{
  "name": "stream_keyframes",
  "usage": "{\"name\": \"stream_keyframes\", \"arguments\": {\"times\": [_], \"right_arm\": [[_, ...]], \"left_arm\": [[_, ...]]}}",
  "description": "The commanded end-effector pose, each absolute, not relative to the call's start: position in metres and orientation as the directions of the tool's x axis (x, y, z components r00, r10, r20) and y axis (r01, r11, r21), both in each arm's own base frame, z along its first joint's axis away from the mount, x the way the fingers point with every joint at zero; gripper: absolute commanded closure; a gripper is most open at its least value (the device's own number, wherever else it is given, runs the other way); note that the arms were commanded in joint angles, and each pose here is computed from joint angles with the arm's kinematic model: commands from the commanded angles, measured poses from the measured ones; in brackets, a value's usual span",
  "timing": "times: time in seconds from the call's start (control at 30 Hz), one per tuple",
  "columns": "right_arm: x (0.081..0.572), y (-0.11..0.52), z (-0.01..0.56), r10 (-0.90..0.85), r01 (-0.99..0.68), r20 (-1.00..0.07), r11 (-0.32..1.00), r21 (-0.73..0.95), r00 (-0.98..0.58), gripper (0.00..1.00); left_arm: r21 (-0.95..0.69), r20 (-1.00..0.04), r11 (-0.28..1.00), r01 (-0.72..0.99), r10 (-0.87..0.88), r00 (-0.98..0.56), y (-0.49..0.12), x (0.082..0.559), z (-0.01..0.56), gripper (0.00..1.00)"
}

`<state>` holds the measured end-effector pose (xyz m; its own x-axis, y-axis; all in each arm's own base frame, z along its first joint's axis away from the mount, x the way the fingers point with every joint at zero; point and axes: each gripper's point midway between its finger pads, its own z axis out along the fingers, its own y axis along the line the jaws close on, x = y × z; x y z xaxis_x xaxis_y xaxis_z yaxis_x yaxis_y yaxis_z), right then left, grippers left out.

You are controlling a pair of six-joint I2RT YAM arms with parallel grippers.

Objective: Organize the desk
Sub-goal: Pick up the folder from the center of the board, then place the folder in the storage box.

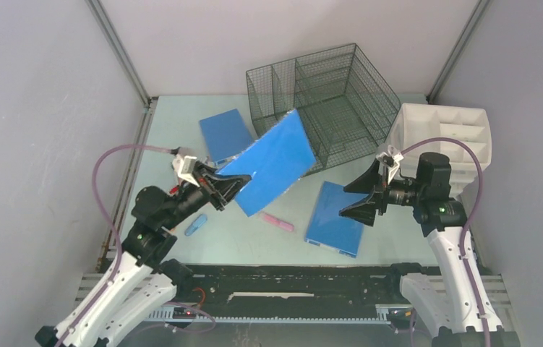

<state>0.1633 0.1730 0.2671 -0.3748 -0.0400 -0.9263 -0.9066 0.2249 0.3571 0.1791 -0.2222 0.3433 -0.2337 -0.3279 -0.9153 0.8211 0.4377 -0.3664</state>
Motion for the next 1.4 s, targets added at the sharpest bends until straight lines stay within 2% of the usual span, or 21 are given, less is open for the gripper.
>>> {"name": "stream_keyframes", "arguments": {"times": [0.0, 0.13, 0.33, 0.53, 0.93, 1.37], "right_arm": [[0.180, 0.163, 0.275, -0.064, -0.899, -0.949, 0.347, 0.268, -0.308, 0.00], [0.185, 0.159, 0.274, -0.075, -0.887, -0.951, 0.388, 0.251, -0.302, 0.00], [0.190, 0.156, 0.272, -0.085, -0.875, -0.951, 0.424, 0.234, -0.296, 0.00], [0.192, 0.154, 0.271, -0.090, -0.869, -0.953, 0.441, 0.223, -0.290, 0.00], [0.191, 0.154, 0.272, -0.102, -0.870, -0.957, 0.451, 0.200, -0.273, 0.00], [0.190, 0.155, 0.272, -0.109, -0.872, -0.959, 0.453, 0.186, -0.261, 0.00]], "left_arm": [[-0.377, -0.893, 0.676, 0.634, -0.446, -0.055, -0.170, 0.211, 0.353, 1.00], [-0.417, -0.874, 0.722, 0.553, -0.486, -0.024, -0.155, 0.222, 0.352, 1.00], [-0.468, -0.869, 0.771, 0.432, -0.491, -0.065, -0.157, 0.256, 0.348, 1.00], [-0.407, -0.911, 0.854, 0.324, -0.407, -0.072, -0.177, 0.286, 0.340, 1.00], [-0.362, -0.921, 0.870, 0.334, -0.389, 0.014, -0.228, 0.310, 0.369, 1.00], [-0.308, -0.941, 0.932, 0.189, -0.328, 0.081, -0.277, 0.383, 0.381, 1.00]]}}
